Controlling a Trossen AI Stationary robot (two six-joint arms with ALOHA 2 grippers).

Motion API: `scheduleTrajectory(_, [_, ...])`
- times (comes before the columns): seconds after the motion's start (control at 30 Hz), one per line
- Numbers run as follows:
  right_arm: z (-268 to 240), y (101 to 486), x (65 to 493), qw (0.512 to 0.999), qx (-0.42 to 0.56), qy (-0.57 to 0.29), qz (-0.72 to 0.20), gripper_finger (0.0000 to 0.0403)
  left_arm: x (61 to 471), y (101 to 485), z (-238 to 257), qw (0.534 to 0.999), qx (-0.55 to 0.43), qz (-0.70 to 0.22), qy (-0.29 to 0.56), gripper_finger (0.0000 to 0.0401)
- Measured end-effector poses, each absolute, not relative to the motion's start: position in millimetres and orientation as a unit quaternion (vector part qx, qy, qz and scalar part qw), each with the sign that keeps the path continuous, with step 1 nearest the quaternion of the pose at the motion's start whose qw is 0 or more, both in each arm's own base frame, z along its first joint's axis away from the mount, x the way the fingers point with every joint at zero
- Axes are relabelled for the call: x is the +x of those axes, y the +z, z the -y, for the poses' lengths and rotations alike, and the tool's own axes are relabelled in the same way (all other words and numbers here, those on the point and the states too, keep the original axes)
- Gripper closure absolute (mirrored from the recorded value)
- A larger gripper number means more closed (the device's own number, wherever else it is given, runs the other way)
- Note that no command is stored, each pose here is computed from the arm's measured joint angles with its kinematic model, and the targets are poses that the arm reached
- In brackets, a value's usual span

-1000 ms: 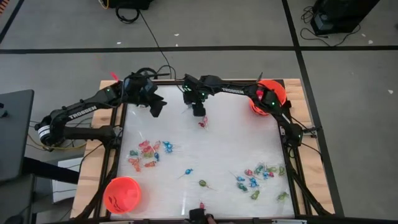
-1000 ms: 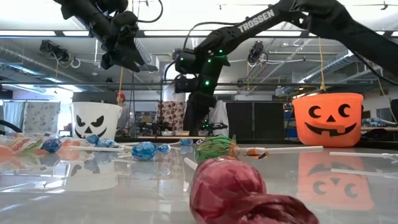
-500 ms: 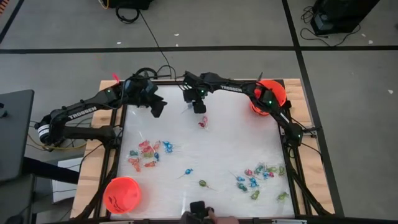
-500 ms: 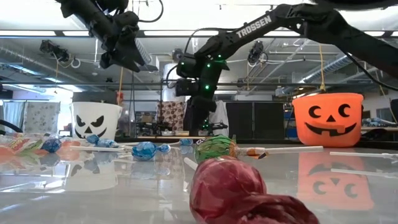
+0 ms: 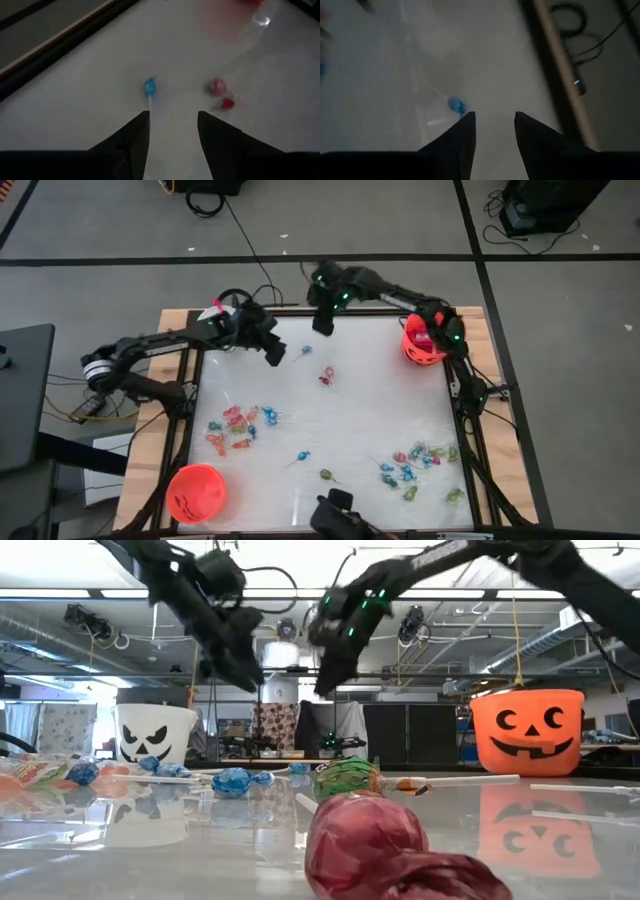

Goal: Sort candy by brand, put in halloween buckets
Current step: Put the blue lollipop into the white bucket

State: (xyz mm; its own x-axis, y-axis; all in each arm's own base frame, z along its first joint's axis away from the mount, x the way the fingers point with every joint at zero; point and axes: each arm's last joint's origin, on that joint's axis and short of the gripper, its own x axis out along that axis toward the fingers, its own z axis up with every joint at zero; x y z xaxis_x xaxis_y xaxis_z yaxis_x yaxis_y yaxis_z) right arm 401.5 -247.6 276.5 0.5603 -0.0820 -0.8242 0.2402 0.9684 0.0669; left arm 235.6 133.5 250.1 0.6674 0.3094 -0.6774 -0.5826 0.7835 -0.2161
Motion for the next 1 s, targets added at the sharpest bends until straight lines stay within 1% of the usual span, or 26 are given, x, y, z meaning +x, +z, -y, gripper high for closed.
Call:
scheduleTrajectory(0.27, [235.0,365.4,354.4,0.913,0.083,-0.139,-0.376,0.0256,271.0,216.1,-151.7,0.899,-0.211,-0.317,0.217,0.0229])
scheduleTrajectory(0.43, [219.9,403.0,328.4,0.923,0.091,-0.155,-0.34,0.0256,292.0,204.6,-162.9,0.89,-0.223,-0.341,0.206,0.0229])
scheduleTrajectory(0.57, [204.8,422.5,313.8,0.927,0.099,-0.156,-0.326,0.0256,308.4,201.1,-172.5,0.884,-0.213,-0.363,0.202,0.0228])
scheduleTrajectory(0.7, [192.0,433.4,305.4,0.928,0.111,-0.155,-0.321,0.0256,323.0,198.4,-181.3,0.876,-0.199,-0.391,0.198,0.0223])
scheduleTrajectory(1.0, [170.0,450.5,295.3,0.934,0.123,-0.147,-0.303,0.0256,347.1,188.7,-198.7,0.841,-0.196,-0.452,0.222,0.0182])
